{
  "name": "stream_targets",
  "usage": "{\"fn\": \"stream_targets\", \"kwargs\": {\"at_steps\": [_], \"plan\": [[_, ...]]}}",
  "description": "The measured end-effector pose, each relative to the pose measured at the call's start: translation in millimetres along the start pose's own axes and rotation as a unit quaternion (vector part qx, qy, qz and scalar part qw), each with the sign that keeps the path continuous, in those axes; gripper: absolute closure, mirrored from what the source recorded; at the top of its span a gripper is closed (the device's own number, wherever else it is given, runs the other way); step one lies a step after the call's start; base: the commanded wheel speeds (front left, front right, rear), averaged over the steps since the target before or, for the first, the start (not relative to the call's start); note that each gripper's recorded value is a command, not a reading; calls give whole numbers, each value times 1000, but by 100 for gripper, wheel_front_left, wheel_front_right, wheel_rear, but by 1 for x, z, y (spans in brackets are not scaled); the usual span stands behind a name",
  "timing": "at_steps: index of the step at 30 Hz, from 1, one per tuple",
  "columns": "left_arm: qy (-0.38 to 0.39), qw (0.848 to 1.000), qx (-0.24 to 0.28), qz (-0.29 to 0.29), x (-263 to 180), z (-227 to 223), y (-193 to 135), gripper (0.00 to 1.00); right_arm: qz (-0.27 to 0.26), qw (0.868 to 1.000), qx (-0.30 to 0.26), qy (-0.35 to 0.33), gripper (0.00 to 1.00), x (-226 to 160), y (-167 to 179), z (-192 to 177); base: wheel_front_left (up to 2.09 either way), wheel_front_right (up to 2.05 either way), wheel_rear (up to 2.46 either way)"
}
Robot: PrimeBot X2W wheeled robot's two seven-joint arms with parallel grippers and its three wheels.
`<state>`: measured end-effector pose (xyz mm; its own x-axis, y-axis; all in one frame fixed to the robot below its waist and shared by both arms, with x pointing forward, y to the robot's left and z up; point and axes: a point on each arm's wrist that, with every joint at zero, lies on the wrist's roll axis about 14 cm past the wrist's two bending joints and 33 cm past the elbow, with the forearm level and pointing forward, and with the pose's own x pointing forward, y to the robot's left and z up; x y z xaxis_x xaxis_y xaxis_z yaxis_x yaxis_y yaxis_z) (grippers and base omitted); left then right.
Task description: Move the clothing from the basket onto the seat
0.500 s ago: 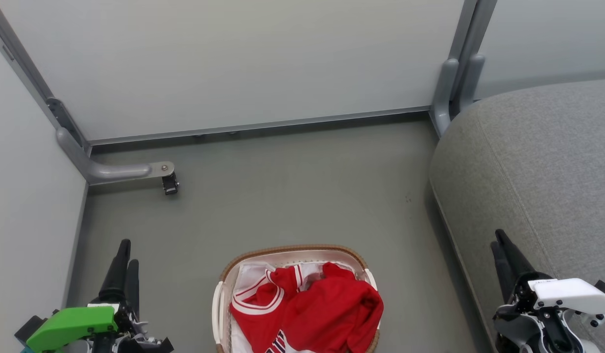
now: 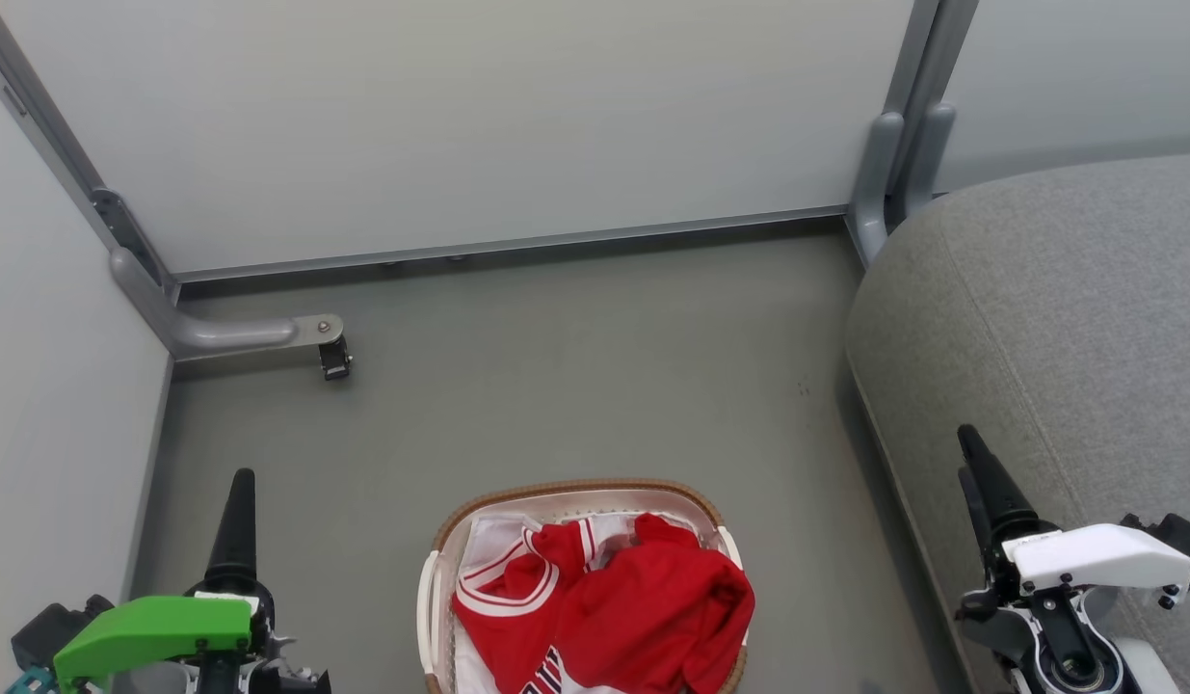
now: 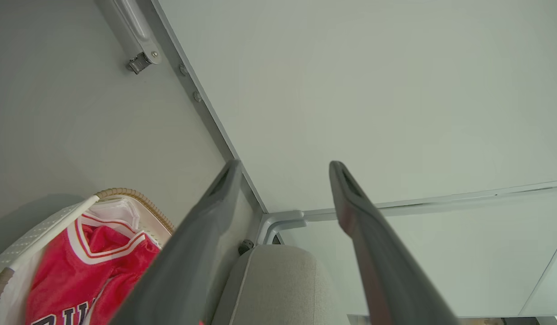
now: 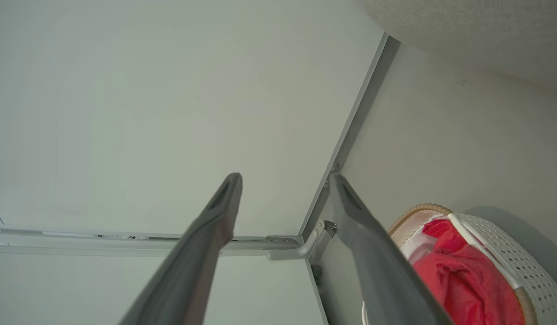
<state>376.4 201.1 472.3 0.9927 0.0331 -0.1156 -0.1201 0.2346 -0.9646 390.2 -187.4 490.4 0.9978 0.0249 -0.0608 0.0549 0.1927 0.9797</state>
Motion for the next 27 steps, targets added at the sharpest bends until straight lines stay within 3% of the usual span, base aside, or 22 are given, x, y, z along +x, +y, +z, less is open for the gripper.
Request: {"fn": "stream_targets", "kwargs": {"at_steps": [12, 27], "plan": [[-2, 990, 141, 2, 1, 1, 1, 0, 6, 992, -126, 0, 0, 6, 5, -2, 0, 0, 0], [11, 956, 295, 0, 5, -5, 1, 0, 28, 964, -264, 16, 0, 18, 15, -16, 0, 0, 0]]}}
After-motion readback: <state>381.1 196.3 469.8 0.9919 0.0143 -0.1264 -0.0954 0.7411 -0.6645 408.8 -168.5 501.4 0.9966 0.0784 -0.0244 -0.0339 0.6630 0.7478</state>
